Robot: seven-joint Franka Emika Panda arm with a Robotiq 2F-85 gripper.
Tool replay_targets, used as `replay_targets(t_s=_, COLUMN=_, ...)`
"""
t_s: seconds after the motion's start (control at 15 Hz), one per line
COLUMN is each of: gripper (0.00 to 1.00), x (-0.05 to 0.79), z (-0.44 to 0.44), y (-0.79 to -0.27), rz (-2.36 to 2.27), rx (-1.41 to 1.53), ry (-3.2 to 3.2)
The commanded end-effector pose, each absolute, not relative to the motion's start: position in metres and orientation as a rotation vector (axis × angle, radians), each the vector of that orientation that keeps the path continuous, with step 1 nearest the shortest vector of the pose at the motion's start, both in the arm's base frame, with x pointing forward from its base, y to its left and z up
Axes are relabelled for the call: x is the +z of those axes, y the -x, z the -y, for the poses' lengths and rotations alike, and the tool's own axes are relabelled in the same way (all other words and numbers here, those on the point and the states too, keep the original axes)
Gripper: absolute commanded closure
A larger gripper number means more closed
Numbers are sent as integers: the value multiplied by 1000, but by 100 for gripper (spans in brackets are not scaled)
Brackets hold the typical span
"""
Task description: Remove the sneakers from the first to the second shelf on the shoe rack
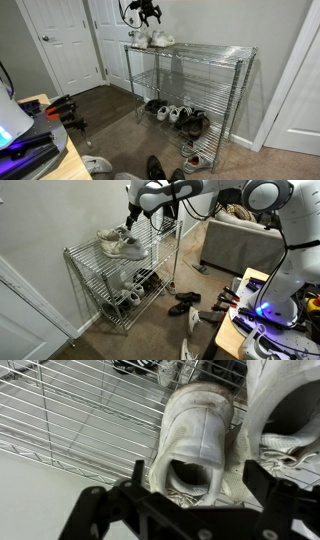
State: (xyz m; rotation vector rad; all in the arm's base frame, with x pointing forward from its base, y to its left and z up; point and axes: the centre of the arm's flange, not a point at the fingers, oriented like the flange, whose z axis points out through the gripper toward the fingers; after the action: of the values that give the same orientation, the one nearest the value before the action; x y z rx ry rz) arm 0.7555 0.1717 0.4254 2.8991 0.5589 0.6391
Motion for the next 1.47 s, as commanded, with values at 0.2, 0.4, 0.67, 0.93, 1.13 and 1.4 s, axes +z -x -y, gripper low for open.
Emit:
replay_targets(t_s=0.2, gripper=0, x=410, z=-172, y=-763, rz=-255, rx=762, ry=-2976)
replay_targets(t_s=0.4, gripper=0, x=391, z=-172, y=-776, rz=-52, rx=817, ry=-3005)
replay_targets(t_s=0.67, gripper=0, x=370, z=-167, y=-783, rz=117, rx=880, ry=-3004)
replay_targets(t_s=0.93, gripper=0, x=367, z=-165, y=-784, rz=189, rx=891, ry=-3002)
replay_targets(t_s=1.13, gripper=0, x=370, z=-160, y=-783, rz=237, rx=884, ry=-2969)
replay_targets(t_s=1.4, gripper=0, x=366, z=-154, y=-784, rz=288, rx=852, ry=-2940)
